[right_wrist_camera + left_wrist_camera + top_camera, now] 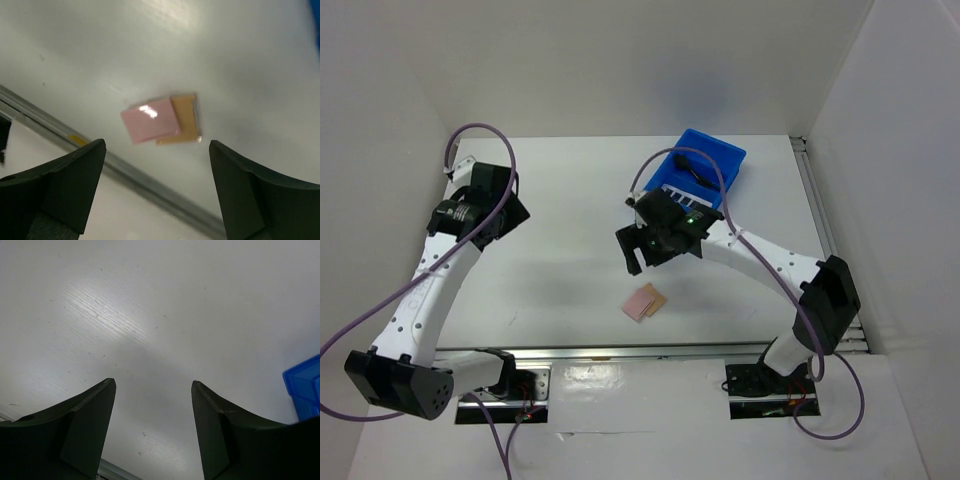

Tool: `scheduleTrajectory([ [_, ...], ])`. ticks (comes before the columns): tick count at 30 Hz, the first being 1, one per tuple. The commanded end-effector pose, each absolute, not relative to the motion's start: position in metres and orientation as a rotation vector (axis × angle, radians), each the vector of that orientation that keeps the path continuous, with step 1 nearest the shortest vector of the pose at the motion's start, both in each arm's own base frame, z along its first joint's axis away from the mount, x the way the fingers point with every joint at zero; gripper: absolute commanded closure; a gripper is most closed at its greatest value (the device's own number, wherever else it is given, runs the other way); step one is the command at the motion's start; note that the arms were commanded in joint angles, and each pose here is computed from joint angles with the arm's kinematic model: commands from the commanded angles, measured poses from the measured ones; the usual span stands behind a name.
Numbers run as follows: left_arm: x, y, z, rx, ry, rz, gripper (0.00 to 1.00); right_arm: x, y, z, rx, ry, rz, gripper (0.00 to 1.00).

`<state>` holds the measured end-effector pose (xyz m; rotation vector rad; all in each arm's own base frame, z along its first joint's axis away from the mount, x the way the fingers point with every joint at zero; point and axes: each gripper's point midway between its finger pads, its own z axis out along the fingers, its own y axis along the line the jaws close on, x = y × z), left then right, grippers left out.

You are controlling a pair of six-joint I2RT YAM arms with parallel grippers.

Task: Organize the makeup

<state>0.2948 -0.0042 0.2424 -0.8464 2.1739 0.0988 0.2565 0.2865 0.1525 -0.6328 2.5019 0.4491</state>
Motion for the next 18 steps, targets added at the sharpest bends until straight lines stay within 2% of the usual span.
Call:
scheduleTrajectory([
  [1,0.298,-0.007,0.255,-0.834,2.121,0.032,0.25,0.223,0.248,0.144,-0.196,2.757,0.278,0.08],
  [6,0.303,-0.019,0.255,-0.738,2.159,-0.03,0.25,0.18,0.274,0.133,-0.103,2.849,0.418,0.08],
  [7,0.304,-0.032,0.256,-0.645,2.174,-0.068,0.29,0.173,0.277,0.125,-0.123,2.859,0.451,0.08],
  [8,0.317,-0.047,0.264,-0.529,2.146,-0.137,0.29,0.171,0.276,0.123,-0.08,2.865,0.457,0.07],
  [10,0.313,-0.085,0.256,-0.256,2.232,-0.263,0.29,0.167,0.265,0.117,-0.074,2.864,0.423,0.06],
  [13,0.295,-0.132,0.218,-0.031,2.432,-0.358,0.25,0.173,0.254,0.132,-0.098,2.795,0.44,0.06],
  [18,0.253,-0.178,0.164,0.237,2.63,-0.285,0.23,0.174,0.203,0.137,-0.006,2.744,0.336,0.06],
])
